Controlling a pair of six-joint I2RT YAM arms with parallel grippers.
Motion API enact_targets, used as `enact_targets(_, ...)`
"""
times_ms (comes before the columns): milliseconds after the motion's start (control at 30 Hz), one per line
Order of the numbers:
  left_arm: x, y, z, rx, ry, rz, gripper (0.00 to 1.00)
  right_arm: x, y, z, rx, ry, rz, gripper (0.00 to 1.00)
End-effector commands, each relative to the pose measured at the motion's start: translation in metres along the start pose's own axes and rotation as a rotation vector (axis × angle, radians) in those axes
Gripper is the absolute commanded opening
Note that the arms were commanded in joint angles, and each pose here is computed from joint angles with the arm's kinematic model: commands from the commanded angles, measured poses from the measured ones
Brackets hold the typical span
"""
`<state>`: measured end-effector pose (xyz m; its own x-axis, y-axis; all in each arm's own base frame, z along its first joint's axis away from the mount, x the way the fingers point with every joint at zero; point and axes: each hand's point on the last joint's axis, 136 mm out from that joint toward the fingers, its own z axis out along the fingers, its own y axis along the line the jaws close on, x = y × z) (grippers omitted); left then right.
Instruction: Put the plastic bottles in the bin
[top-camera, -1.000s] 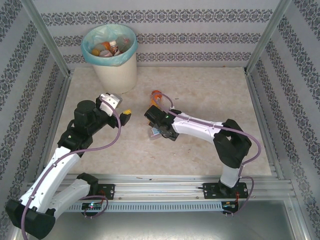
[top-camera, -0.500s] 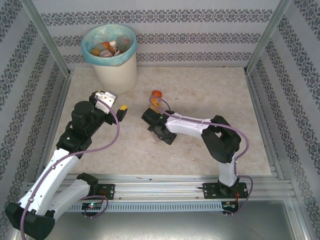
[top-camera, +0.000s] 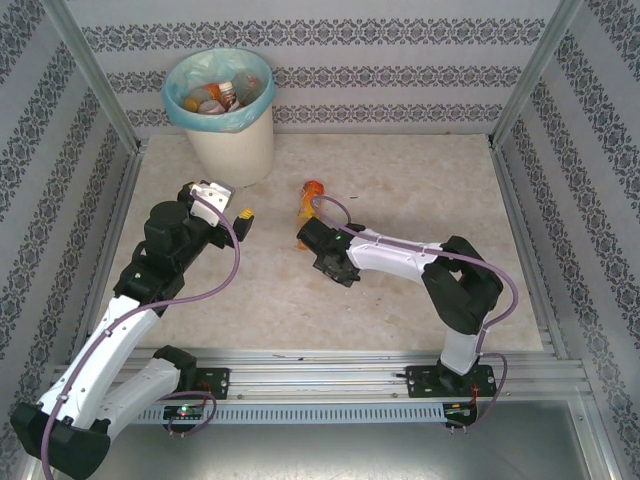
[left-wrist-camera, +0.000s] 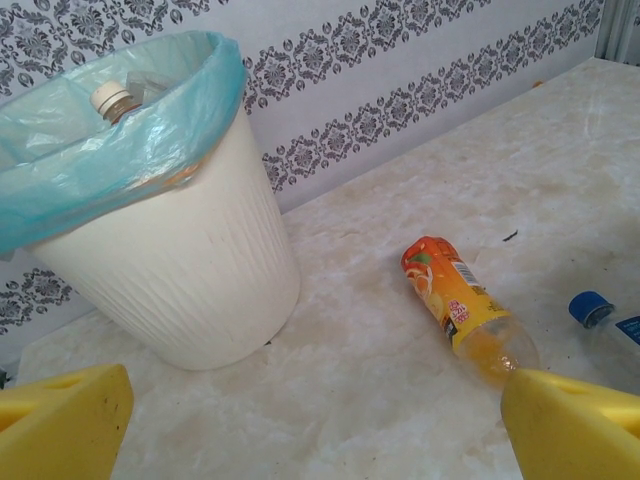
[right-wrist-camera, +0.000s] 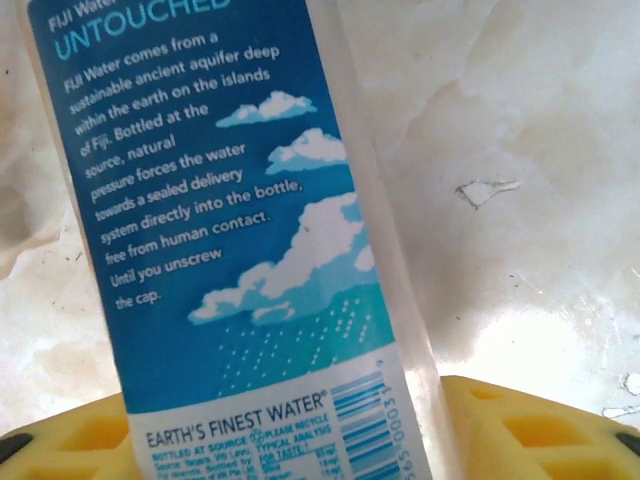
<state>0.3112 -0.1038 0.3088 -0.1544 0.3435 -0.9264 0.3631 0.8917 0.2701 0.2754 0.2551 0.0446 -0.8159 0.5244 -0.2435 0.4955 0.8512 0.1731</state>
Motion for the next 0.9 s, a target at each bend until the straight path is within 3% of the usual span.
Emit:
enact_targets(0, -0.012, 0.003, 0.000, -0.019, -0.043, -0.013, 0.95, -0.004, 0.001, -0.006, -0.014, -0.013, -0.077, 0.55)
enact_targets(233, -0.031, 0.009, 0.004, -0.003, -0.001, -0.196, 0.93, -0.021, 0.012, -0.051, -0.135, -0.169, -0.222, 0.56)
enact_targets(433, -0.059, -0.014, 0.020, 0.197, 0.046, -0.451, 0.90, -0.018, 0.033, -0.097, -0.414, -0.270, -0.440, 0.58)
enact_targets(600, -0.082, -0.036, 0.036, 0.360, 0.024, -0.620, 0.83, 0.007, 0.060, -0.149, -0.808, -0.297, -0.625, 0.57)
enact_targets(867, -0.096, -0.060, 0.041, 0.539, 0.090, -0.749, 0.78, 0.009, 0.061, -0.195, -0.987, -0.397, -0.700, 0.54)
